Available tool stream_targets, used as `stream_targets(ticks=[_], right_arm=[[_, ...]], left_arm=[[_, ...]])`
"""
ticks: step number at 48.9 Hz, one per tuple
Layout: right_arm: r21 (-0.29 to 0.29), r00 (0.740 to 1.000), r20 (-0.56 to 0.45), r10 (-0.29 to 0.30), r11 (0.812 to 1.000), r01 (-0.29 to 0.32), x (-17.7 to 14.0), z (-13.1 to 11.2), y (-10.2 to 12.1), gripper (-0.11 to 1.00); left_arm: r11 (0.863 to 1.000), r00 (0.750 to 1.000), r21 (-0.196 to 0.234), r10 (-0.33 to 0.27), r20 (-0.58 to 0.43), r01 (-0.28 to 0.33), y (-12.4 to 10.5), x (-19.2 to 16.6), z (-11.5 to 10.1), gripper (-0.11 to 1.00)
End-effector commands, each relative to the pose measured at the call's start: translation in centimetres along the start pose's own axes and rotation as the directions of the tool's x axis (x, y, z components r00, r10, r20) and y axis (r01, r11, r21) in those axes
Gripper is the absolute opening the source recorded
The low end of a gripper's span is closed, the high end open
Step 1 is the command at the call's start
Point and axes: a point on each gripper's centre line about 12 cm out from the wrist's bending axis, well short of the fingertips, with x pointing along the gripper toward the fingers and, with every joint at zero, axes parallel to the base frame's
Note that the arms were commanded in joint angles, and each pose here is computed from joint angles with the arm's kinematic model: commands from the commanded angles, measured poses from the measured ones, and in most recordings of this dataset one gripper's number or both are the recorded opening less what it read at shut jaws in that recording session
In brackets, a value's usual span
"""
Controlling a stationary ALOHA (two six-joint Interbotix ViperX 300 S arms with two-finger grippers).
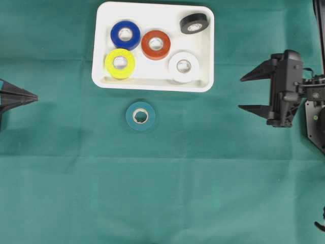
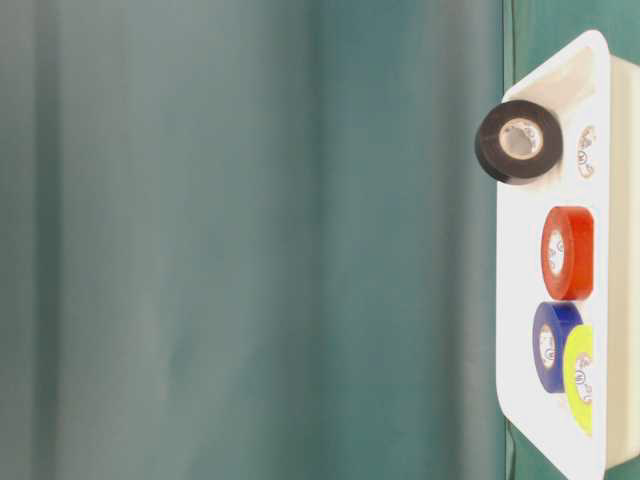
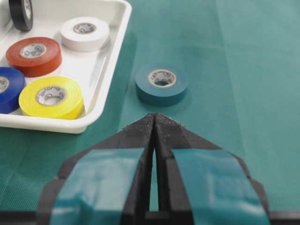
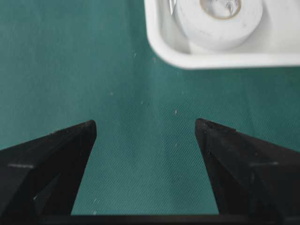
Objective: Put the tape into the white case with the right arm.
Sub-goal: 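Retract the right gripper to the right edge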
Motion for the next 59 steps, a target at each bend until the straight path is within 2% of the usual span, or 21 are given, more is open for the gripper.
stream_targets(ticks=[1,10,34,43,52,59], right_arm=[[0.002,1.0,0.026,0.011,1.0,-0.011,-0.3,0.1,0.1,0.54],[0.003,1.0,0.016,0.012,1.0,-0.012,-0.6,-0.8,0.1,0.54],[0.002,0.999,0.032,0.034,0.999,-0.034,-0.7,-1.2,0.4,0.54],[-0.017,0.995,0.051,0.083,0.996,-0.082,-0.8,-1.2,1.2,0.54],[-0.062,0.988,0.036,0.152,0.987,-0.149,-0.9,-1.8,2.7,0.54],[-0.083,0.983,0.023,0.18,0.981,-0.178,-1.0,-2.2,3.4,0.53]], left_arm=[[1.0,1.0,-0.002,0.001,0.009,-0.001,0.0,0.1,0.5,0.0],[1.0,1.0,-0.002,0.001,0.009,-0.001,0.0,0.1,0.5,0.0],[1.0,1.0,0.0,0.001,0.009,-0.001,0.0,0.1,0.5,0.0],[1.0,1.0,-0.002,0.001,0.009,-0.001,0.0,0.1,0.5,0.0],[1.0,1.0,0.0,0.001,0.009,-0.001,0.0,0.1,0.5,0.0],[1.0,1.0,0.0,0.001,0.011,-0.001,0.0,0.1,0.5,0.0]])
